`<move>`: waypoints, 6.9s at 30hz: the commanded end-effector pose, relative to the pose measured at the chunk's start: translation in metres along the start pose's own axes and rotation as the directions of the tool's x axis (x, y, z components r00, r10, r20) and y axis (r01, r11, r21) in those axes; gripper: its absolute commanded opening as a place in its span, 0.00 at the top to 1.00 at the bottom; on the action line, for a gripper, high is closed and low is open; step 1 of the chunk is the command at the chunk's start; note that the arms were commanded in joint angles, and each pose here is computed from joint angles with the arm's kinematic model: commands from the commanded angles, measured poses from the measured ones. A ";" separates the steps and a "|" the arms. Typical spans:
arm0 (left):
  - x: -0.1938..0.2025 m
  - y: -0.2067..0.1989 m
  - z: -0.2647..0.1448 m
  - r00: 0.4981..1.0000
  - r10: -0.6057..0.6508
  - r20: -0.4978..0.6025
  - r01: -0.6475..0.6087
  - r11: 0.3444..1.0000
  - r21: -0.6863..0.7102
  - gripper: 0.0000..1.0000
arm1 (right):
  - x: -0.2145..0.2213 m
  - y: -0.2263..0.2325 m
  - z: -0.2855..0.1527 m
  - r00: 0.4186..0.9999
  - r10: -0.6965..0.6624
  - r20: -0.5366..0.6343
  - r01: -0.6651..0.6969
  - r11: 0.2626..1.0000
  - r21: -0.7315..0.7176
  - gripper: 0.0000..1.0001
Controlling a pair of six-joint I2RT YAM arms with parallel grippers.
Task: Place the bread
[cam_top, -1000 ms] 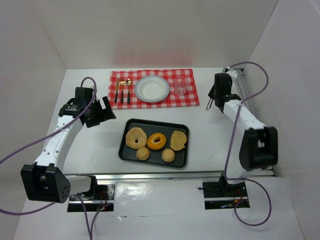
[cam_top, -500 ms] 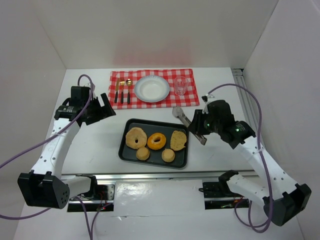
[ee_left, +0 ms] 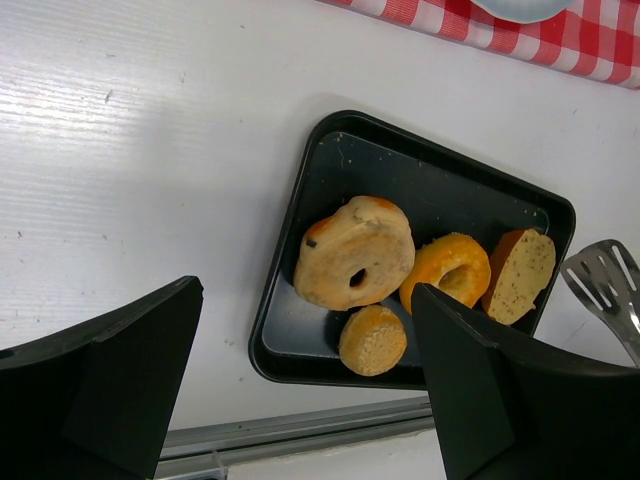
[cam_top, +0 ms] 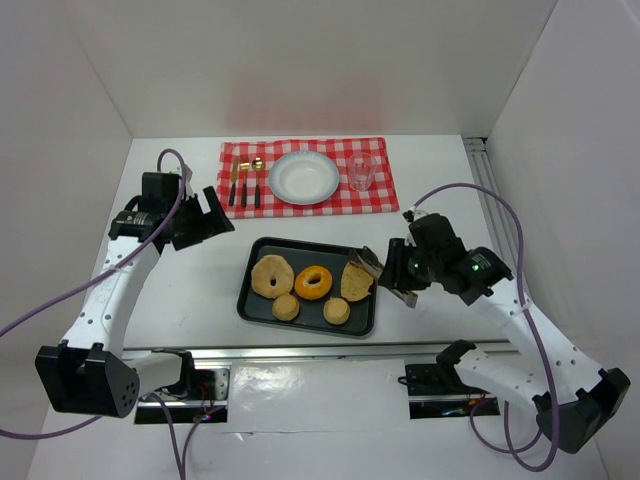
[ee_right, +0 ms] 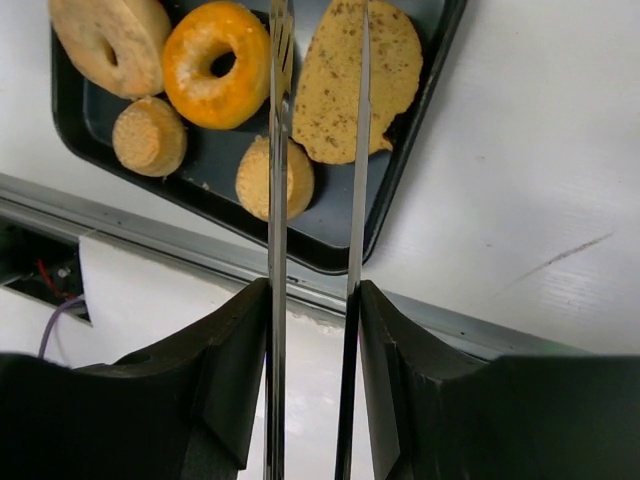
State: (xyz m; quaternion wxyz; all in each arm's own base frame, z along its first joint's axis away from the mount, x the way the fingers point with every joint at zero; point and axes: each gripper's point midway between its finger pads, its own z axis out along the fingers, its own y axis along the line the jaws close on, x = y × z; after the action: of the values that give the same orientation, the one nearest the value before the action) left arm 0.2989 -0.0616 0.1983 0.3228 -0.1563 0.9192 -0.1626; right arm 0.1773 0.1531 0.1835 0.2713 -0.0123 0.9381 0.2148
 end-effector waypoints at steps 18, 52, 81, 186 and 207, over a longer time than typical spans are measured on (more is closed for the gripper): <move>-0.011 -0.009 -0.005 0.999 0.011 0.038 -0.013 0.999 0.043 0.01 | 0.001 -0.021 0.020 0.996 -0.072 -0.055 0.079 0.988 0.133 0.47; -0.011 -0.011 -0.003 0.999 0.002 0.033 -0.004 0.999 0.052 0.01 | -0.015 -0.014 0.021 0.987 -0.119 -0.107 0.128 0.989 0.074 0.41; -0.009 -0.013 -0.002 0.999 -0.005 0.033 0.002 0.997 0.072 0.03 | -0.001 0.002 0.013 0.987 -0.087 -0.138 0.086 0.996 -0.012 0.71; -0.024 -0.008 -0.011 0.996 -0.020 0.083 0.018 1.000 0.025 0.01 | -0.002 0.103 0.096 0.902 -0.418 -0.103 0.386 0.892 -0.236 0.44; -0.023 -0.012 -0.016 0.996 -0.018 0.087 0.014 0.999 0.047 0.01 | 0.002 0.125 0.100 0.822 -0.564 -0.077 0.515 0.795 -0.321 0.60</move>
State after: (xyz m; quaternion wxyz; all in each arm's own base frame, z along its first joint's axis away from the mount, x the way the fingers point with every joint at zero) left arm 0.3063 -0.0580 0.2107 0.3447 -0.1618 0.9102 -0.1627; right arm 0.2022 0.2885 0.1172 0.1801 -0.3021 0.9066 0.2334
